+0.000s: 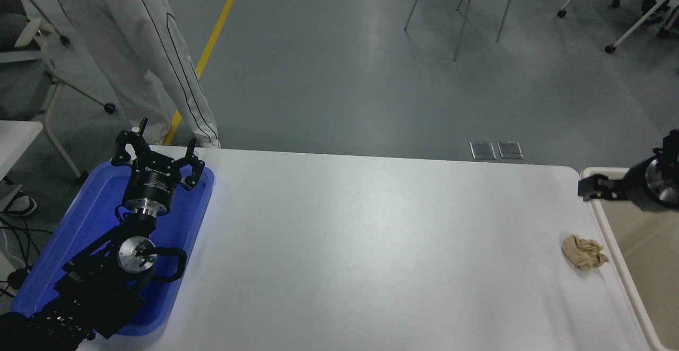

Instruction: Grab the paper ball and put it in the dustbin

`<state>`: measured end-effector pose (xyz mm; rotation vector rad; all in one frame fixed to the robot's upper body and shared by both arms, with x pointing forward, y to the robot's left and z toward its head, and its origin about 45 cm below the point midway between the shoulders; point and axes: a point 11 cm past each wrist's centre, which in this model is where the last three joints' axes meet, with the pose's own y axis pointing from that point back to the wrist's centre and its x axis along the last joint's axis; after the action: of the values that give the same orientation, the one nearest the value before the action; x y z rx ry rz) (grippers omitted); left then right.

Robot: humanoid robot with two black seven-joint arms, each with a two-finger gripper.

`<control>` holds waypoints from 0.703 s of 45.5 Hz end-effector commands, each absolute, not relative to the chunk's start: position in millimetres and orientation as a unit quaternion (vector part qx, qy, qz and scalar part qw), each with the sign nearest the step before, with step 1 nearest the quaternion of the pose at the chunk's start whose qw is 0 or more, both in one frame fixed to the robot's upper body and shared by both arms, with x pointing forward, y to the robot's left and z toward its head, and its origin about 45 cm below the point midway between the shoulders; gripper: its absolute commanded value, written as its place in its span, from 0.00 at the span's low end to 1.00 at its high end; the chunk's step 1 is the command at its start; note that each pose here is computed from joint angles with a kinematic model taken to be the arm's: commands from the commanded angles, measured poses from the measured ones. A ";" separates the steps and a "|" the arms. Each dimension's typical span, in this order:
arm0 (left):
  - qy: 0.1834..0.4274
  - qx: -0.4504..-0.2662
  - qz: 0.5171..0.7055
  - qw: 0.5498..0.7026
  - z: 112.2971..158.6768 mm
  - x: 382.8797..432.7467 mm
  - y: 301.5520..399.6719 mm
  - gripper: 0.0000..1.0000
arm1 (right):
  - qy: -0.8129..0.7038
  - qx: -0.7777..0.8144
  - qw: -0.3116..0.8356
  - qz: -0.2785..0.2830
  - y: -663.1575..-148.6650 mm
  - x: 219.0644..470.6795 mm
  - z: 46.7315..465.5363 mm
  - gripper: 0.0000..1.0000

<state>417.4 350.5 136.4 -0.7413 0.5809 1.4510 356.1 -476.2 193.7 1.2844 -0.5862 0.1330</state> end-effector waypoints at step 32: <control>0.256 -0.326 0.638 0.649 136.5 417.6 350.0 1.00 | -0.333 0.570 0.749 0.060 -489.3 329.2 86.2 0.97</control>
<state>417.6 350.1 136.7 -0.7416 0.5814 1.4495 330.5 -497.1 111.5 1.2501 -0.7134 0.1146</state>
